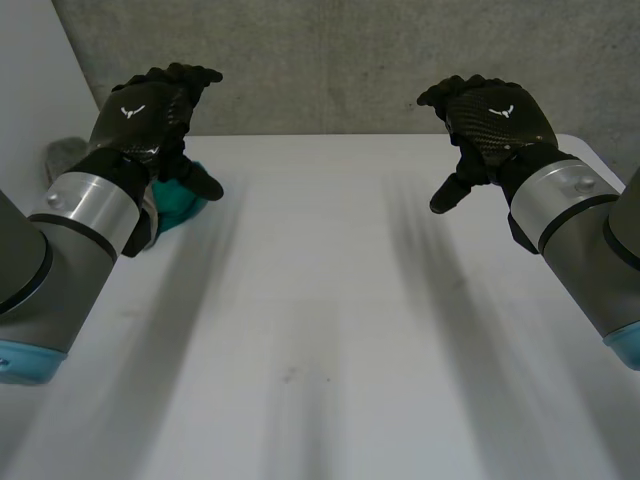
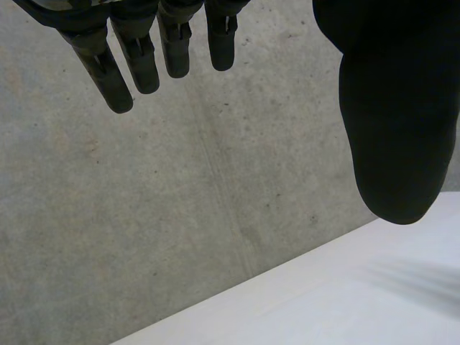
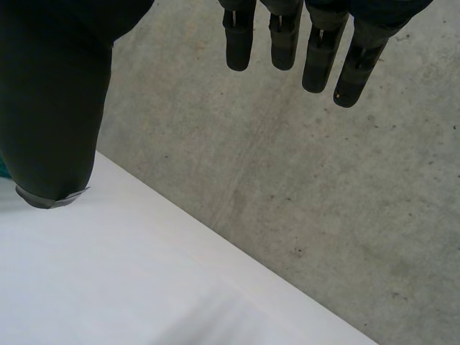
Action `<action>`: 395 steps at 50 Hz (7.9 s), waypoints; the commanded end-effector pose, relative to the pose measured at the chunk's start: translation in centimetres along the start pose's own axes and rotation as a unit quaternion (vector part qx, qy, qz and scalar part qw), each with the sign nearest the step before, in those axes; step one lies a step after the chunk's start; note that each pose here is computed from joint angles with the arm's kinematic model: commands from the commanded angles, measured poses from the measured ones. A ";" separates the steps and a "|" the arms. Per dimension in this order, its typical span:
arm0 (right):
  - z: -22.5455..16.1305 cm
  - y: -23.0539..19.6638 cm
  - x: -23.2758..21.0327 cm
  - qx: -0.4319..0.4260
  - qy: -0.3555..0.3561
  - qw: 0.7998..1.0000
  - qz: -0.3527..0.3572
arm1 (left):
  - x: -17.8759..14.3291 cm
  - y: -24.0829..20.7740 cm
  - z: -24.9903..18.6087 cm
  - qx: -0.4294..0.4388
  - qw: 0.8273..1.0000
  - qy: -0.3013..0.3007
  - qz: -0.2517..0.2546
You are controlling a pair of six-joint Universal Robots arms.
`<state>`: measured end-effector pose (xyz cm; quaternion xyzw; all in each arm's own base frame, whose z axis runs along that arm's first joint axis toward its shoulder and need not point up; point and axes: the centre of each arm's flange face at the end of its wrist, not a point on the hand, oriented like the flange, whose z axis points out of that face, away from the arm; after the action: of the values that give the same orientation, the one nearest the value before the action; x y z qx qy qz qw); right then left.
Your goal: Fold the laundry.
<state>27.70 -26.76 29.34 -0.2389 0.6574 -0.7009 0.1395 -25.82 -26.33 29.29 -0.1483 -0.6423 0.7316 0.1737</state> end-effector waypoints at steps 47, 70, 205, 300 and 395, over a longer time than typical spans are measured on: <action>0.7 2.2 -0.3 -0.030 -0.006 0.999 -0.013 | -11.1 5.1 13.3 0.128 0.923 -0.119 0.342; 1.4 1.6 1.4 -0.025 0.018 0.999 -0.013 | 10.0 4.3 -4.1 -0.052 0.982 0.180 -0.024; -4.7 -0.5 0.0 -0.080 -0.048 0.978 -0.186 | -2.7 16.8 9.1 -0.143 0.955 -0.008 0.261; 1.3 14.1 1.8 -0.062 -0.114 0.856 -0.501 | -2.7 5.4 3.6 -0.142 0.985 -0.097 0.029; -3.9 8.3 -3.2 -0.228 -0.155 0.935 -0.221 | -0.6 7.3 2.5 -0.143 0.985 -0.096 0.007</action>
<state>28.09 -24.33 23.21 -0.4882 0.6685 -0.5610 0.0090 -28.26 -29.43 24.62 -0.1044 -0.7275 0.6697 0.1069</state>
